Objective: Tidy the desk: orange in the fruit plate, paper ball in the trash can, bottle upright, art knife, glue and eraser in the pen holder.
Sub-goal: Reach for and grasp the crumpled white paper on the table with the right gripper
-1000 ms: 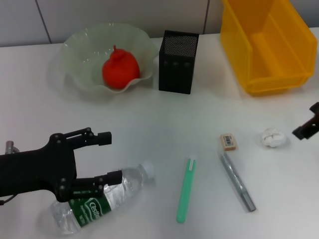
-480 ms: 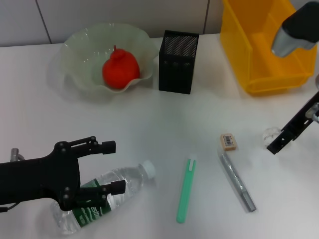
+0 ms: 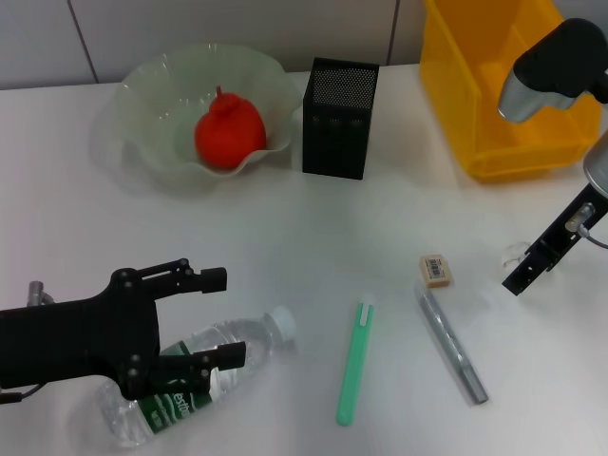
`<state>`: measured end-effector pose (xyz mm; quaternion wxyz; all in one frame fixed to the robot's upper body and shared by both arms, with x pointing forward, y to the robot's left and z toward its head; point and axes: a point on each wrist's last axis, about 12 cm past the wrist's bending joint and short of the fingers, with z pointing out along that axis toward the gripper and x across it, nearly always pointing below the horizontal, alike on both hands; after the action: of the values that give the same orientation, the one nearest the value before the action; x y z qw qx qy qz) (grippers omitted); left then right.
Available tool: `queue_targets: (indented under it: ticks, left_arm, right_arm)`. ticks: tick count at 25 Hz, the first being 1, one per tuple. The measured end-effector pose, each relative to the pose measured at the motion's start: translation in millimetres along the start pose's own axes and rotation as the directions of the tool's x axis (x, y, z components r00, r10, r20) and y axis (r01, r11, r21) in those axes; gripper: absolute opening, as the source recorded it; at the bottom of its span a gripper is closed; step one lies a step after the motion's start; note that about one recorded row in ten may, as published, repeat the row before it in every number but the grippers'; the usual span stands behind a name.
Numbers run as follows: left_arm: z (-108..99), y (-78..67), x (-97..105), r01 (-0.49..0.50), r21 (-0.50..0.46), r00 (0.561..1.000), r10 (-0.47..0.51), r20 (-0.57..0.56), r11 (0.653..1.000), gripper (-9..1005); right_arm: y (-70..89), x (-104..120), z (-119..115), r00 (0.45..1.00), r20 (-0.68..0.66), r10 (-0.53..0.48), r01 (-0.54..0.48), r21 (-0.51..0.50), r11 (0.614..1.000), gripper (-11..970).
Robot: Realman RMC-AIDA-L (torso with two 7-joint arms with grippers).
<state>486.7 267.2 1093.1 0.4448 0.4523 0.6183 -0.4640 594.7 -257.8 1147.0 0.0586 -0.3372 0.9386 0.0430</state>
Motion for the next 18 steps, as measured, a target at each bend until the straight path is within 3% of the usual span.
queue_targets:
  ticks: [16, 18]
  left_arm:
    - [0.0, -2.1, 3.3, 0.0, 0.001, 1.0, 0.0, 0.005, 1.0, 834]
    - [-0.3, -2.9, 4.0, -0.003, 0.001, 1.0, 0.003, 0.007, 1.0, 834]
  right_arm:
    - [4.2, -2.9, 14.8, 0.999, -0.032, 0.005, -0.005, 0.003, 1.0, 804]
    - [4.9, -2.9, 15.1, 0.999, -0.036, -0.001, 0.002, 0.007, 1.0, 738]
